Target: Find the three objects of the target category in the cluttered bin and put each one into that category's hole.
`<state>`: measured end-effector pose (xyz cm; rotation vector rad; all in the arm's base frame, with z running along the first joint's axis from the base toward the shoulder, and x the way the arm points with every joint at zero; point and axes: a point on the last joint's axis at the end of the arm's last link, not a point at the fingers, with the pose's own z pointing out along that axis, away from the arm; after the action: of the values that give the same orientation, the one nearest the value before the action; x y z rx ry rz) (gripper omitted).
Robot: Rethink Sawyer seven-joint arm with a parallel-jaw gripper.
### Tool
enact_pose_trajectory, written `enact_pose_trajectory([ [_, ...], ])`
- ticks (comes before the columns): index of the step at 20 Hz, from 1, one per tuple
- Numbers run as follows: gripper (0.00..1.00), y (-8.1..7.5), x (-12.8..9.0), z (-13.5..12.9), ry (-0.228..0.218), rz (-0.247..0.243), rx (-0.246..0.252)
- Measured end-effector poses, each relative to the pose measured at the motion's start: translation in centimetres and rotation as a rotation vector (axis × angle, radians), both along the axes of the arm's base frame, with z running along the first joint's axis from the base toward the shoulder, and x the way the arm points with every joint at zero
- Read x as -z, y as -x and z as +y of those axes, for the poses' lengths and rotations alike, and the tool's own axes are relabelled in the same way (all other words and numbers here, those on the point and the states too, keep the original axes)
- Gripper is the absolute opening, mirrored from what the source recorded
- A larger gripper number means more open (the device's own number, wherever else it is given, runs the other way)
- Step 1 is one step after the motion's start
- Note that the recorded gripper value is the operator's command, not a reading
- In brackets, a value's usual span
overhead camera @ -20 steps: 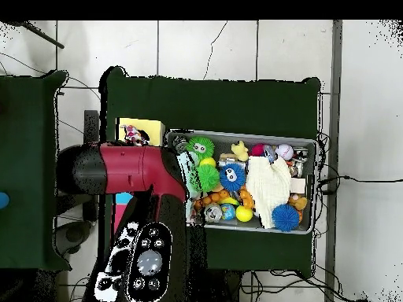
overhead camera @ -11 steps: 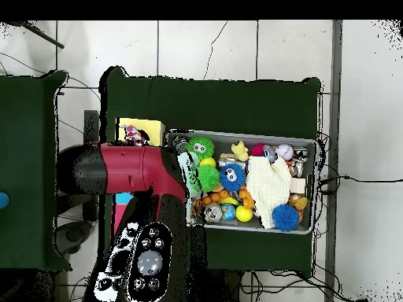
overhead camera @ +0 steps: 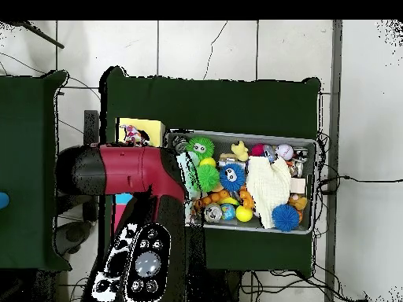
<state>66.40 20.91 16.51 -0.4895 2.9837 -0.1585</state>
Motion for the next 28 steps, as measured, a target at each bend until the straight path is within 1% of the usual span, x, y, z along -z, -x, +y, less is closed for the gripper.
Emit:
enact_pose_trajectory([
  [11, 0.00, 0.4, 0.0, 1.2, -0.001, 0.000, -0.018],
  [28, 0.00, 0.2, -0.1, 1.4, -0.013, -0.001, -0.007],
])
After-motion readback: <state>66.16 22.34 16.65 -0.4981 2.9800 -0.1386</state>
